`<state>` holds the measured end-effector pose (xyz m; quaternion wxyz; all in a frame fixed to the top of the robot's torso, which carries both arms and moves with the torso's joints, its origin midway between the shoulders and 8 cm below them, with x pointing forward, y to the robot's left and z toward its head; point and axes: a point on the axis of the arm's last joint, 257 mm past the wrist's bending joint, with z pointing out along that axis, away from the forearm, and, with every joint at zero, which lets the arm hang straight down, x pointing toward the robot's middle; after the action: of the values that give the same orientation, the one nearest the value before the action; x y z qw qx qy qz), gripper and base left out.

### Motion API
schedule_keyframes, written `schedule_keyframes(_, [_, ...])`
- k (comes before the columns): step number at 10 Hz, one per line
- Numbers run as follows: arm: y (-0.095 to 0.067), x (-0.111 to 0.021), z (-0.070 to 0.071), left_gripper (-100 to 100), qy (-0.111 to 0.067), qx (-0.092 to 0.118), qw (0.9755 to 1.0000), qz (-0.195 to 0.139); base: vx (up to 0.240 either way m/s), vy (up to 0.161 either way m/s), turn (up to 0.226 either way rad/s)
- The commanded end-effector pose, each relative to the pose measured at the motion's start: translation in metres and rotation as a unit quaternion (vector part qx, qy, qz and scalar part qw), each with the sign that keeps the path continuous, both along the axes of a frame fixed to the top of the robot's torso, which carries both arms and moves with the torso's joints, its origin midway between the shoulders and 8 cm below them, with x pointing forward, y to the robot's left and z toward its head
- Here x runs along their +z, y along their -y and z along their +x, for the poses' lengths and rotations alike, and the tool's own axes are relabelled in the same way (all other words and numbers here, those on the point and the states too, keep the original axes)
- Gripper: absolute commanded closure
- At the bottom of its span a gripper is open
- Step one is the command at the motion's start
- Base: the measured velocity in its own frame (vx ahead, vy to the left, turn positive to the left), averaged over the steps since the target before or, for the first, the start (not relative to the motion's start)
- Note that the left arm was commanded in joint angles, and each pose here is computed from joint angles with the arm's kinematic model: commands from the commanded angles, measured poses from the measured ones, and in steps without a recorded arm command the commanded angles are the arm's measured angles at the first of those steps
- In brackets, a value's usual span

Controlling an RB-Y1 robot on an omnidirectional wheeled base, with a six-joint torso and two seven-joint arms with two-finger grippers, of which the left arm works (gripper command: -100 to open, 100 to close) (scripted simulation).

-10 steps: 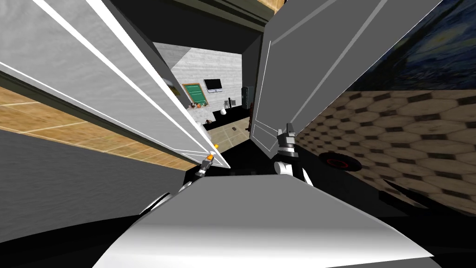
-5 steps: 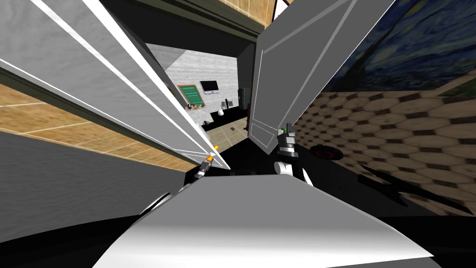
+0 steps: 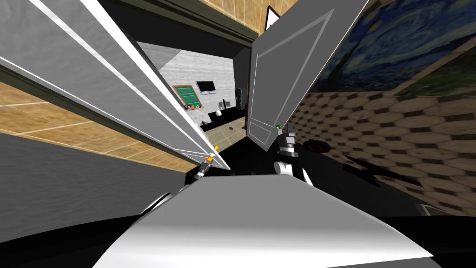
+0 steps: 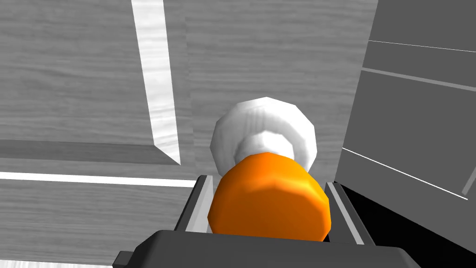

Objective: Pull the door open

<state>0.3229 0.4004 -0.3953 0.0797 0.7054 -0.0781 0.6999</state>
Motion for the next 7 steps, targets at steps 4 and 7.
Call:
schedule_keyframes(4, [0.0009, 0.0017, 0.0051, 100, 0.002, -0.001, 1.0, 0.0, -0.215, 0.096, -0.172])
schedule_keyframes(7, [0.0011, 0.0024, 0.0078, 100, 0.003, -0.001, 1.0, 0.0, -0.202, 0.086, -0.152])
